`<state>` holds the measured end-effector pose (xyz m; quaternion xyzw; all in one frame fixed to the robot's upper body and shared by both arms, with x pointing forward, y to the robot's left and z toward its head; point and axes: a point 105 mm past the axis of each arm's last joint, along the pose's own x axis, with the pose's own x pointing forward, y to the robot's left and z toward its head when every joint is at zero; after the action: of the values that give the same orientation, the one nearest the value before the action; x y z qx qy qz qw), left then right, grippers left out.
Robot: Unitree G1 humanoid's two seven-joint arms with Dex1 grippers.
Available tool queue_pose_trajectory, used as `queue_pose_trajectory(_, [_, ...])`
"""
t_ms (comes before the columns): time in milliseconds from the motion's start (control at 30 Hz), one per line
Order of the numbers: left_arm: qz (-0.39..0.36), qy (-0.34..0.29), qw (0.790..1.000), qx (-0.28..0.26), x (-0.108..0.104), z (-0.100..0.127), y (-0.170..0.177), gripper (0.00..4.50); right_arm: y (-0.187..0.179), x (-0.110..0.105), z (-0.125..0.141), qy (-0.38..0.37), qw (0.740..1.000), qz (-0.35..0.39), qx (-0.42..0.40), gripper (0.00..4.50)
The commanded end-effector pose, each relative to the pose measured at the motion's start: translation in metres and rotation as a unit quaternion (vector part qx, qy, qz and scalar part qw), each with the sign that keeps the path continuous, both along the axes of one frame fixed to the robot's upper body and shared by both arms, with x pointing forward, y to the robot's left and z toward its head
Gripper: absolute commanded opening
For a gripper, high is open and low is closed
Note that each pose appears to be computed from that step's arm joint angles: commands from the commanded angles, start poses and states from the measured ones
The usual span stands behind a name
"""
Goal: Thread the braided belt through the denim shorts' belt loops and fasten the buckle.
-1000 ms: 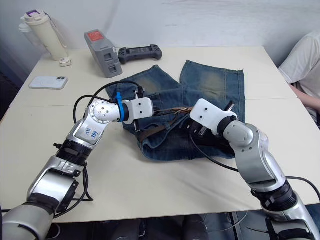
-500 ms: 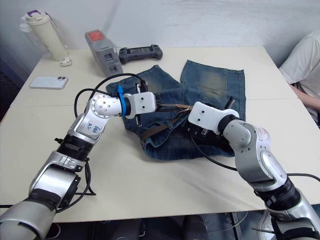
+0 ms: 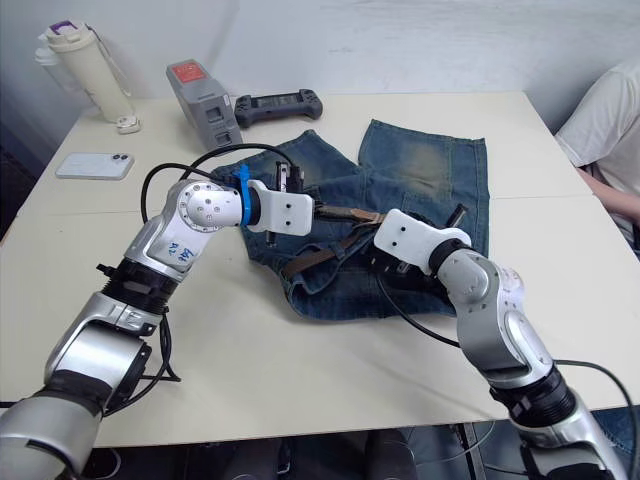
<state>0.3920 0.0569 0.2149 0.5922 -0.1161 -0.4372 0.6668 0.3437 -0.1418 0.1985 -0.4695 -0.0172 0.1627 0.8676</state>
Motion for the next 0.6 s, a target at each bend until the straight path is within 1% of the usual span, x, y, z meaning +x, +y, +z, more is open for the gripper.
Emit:
queue_pose_trajectory(33, [0.009,-0.008,0.999,-0.032,0.002,0.015,0.001,0.00,-0.013,-0.005,0.016,-0.022,0.998,-0.027,0.046,0.02])
queue_pose_trajectory(67, [0.012,-0.002,0.999,-0.039,0.002,0.015,0.002,0.00,-0.013,-0.006,0.015,-0.018,0.998,-0.025,0.052,0.02])
queue_pose_trajectory(100, [0.019,0.009,0.998,-0.060,0.003,0.016,0.001,0.00,-0.009,-0.010,0.009,-0.005,0.999,-0.012,0.048,0.02])
queue_pose_trajectory(167, [0.026,0.021,0.996,-0.084,0.004,0.017,-0.001,0.00,-0.005,-0.014,0.002,0.010,0.999,0.004,0.041,0.02])
queue_pose_trajectory(200, [0.035,0.038,0.993,-0.108,0.004,0.018,-0.002,0.00,0.000,-0.019,-0.006,0.021,0.999,0.024,0.016,0.02])
queue_pose_trajectory(267, [0.043,0.071,0.986,-0.147,0.003,0.019,-0.005,0.00,0.002,-0.027,-0.021,0.039,0.998,0.039,-0.027,0.02])
queue_pose_trajectory(367, [0.037,0.098,0.979,-0.175,-0.002,0.022,-0.010,0.00,0.001,-0.037,-0.037,0.064,0.993,0.063,-0.071,0.02])
queue_pose_trajectory(400, [0.037,0.101,0.978,-0.177,-0.003,0.022,-0.010,0.00,0.001,-0.040,-0.041,0.075,0.993,0.068,-0.064,0.02])
queue_pose_trajectory(567, [0.038,0.111,0.977,-0.177,-0.005,0.017,-0.011,0.00,-0.002,-0.035,-0.035,0.060,0.994,0.065,-0.059,0.02])
queue_pose_trajectory(600, [0.037,0.108,0.978,-0.172,-0.006,0.015,-0.012,0.00,-0.002,-0.035,-0.036,0.064,0.994,0.069,-0.061,0.48])
